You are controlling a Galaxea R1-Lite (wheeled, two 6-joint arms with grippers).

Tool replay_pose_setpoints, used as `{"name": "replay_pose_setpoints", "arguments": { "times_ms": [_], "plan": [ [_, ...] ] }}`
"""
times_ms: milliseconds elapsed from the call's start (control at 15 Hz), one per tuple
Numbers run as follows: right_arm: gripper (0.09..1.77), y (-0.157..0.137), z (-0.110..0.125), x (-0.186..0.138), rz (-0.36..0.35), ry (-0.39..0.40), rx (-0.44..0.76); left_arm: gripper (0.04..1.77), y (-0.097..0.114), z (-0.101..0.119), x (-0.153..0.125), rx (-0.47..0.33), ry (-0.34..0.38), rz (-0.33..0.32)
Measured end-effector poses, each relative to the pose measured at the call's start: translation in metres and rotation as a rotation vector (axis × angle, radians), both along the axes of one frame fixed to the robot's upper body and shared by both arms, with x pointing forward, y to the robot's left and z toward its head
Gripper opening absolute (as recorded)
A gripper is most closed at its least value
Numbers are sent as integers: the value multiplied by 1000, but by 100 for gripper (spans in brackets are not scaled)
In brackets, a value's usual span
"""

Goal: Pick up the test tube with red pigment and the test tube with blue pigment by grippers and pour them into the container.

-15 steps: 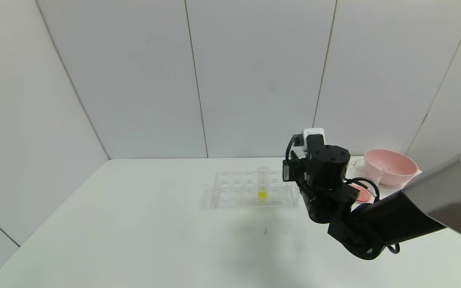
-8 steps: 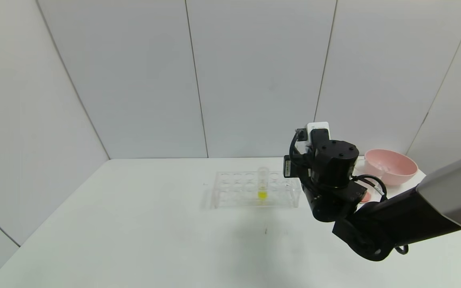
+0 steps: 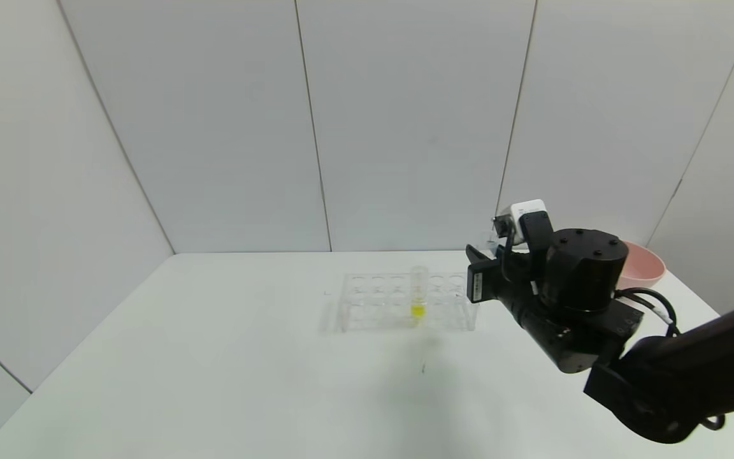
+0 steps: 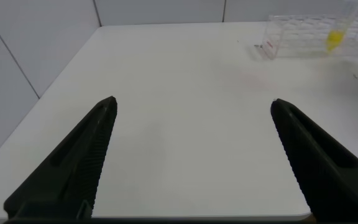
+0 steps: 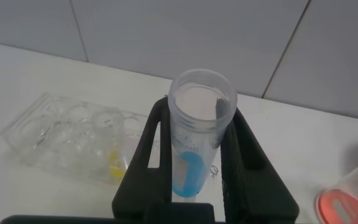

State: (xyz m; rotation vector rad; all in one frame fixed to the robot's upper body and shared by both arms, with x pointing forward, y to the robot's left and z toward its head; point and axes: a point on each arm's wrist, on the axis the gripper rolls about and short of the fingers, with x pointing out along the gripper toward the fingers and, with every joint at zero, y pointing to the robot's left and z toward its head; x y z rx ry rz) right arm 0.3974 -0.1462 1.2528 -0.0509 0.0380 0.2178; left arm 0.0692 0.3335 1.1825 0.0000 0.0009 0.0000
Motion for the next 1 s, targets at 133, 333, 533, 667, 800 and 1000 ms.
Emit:
{"name": "replay_pose_setpoints", "arguments": {
  "times_ms": [133, 333, 533, 667, 800, 1000],
  "plan": [
    [51, -22, 2, -16, 114, 29, -8, 176, 0, 0, 0, 0, 0, 0],
    [51, -65, 5, -34, 229, 73, -6, 176, 0, 0, 0, 0, 0, 0],
    [51, -113, 10, -50, 313, 163, 9, 176, 0, 0, 0, 0, 0, 0],
    [51, -148, 17, -59, 344, 204, 40, 176, 0, 0, 0, 0, 0, 0],
    [51, -185, 27, -68, 361, 203, 68, 176, 0, 0, 0, 0, 0, 0],
    [51, -237, 36, -79, 351, 147, 23, 176, 0, 0, 0, 0, 0, 0]
  ]
}}
